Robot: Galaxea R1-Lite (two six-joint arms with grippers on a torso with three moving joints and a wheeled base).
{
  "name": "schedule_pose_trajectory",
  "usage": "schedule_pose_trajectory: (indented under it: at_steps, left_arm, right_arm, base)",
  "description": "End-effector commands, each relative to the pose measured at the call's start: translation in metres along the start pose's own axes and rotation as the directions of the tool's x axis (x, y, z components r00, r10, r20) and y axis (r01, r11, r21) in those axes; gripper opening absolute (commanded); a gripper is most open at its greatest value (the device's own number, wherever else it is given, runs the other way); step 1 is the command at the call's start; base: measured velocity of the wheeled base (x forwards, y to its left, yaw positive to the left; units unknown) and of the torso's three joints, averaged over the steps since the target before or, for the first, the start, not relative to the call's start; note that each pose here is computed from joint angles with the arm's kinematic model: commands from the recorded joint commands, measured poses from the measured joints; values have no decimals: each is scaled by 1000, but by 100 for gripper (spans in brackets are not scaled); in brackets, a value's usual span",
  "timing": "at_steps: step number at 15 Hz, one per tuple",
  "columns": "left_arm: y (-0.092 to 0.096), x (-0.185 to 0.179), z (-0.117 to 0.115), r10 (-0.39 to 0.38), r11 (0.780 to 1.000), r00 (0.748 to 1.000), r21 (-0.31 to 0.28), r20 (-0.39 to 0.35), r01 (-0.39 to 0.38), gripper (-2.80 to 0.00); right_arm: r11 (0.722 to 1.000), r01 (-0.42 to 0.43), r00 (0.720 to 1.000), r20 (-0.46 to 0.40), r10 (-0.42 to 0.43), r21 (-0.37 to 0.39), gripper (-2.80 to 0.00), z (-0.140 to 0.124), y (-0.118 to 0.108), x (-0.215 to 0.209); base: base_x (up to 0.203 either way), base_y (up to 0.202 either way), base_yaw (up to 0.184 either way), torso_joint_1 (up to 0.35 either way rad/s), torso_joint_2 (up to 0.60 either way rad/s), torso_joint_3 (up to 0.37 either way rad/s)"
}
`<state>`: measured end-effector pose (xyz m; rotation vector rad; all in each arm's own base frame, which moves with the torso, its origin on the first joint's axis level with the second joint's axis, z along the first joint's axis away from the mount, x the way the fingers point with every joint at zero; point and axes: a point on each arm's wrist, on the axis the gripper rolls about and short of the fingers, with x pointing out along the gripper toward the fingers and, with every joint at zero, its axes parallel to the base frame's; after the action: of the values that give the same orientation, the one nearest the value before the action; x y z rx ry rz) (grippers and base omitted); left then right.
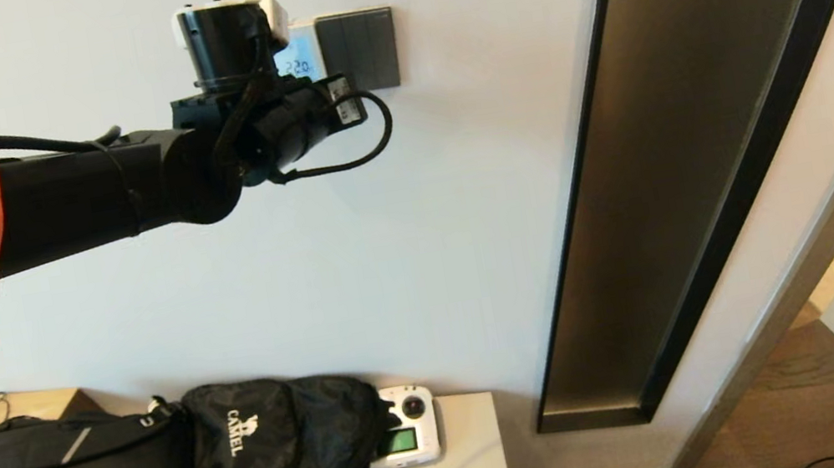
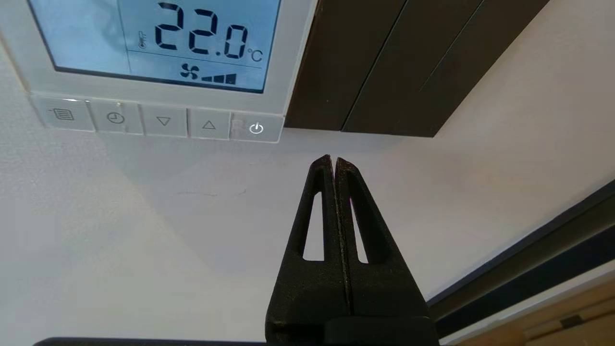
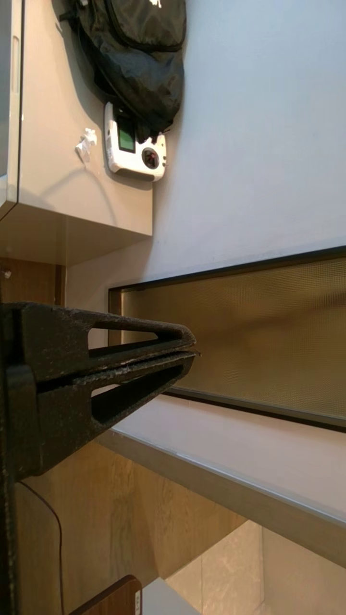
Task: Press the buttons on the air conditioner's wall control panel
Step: Turn off the central air conditioner
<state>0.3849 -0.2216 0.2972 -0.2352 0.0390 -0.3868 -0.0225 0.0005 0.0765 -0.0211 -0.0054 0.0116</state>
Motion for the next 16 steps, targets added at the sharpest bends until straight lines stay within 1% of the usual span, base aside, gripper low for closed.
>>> schedule_pose_trajectory:
  at_steps: [1,3,8,16]
  left_arm:
    - [1,1,0,3,1000,1000,-2,3,-3,-280]
    - [3,2,0,7,1000,1000,1,5,-7,-280]
    - [17,6,1,39,999,999,2,15,-39,-280]
    - [20,10,-1,40,999,999,16,15,-41,-280]
  right_arm:
    - [1000,-1,1000,-2,1,0,-280,0,0,0]
    - [1000,-1,1000,-2,1,0,-280,0,0,0]
    - [1000,0,1000,-2,0,0,-280,0,0,0]
    - [1000,1,1000,-2,-1,0,-280,0,0,0]
  base:
    - [0,0,0,0,0,0]
    - [0,0,0,0,0,0]
    - [0,0,0,0,0,0]
    - [0,0,0,0,0,0]
